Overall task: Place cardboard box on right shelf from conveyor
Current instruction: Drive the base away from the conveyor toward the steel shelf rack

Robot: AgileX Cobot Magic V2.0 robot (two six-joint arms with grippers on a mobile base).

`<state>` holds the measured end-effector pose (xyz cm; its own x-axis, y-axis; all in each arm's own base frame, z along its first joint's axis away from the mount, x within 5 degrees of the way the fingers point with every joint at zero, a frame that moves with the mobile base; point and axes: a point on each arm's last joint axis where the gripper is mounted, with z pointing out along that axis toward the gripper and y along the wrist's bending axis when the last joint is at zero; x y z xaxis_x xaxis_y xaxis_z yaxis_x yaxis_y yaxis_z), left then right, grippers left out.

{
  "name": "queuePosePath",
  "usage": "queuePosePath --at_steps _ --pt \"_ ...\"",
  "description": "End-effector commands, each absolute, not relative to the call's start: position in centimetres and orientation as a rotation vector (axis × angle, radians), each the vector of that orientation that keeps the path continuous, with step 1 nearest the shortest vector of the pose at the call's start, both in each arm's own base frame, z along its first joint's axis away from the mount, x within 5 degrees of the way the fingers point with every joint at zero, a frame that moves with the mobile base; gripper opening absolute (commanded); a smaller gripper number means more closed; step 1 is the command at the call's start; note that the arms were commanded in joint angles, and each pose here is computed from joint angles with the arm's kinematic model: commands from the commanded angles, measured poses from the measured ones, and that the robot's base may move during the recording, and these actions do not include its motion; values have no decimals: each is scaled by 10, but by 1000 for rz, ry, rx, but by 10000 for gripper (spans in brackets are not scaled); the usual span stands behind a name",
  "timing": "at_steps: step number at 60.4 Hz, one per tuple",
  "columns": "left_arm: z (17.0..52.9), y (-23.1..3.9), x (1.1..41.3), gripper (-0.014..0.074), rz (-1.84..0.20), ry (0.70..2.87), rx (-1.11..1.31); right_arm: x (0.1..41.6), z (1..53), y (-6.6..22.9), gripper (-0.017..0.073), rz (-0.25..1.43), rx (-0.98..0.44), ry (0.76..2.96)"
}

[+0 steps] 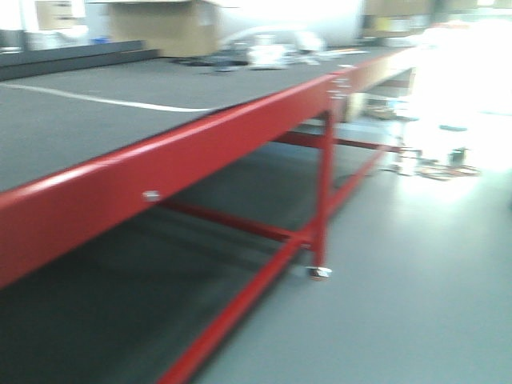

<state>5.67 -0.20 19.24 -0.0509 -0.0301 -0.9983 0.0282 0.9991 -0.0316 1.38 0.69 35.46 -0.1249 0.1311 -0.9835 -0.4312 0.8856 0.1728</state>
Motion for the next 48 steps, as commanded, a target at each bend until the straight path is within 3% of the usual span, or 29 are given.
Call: queuePosePath --at_steps 1,48 --pt "198 -1 56 -115 -48 1530 -11 13 371 6 127 496 -225 1518" --pt "198 -1 56 -116 -48 1530 -11 13 371 6 127 496 -225 1518"
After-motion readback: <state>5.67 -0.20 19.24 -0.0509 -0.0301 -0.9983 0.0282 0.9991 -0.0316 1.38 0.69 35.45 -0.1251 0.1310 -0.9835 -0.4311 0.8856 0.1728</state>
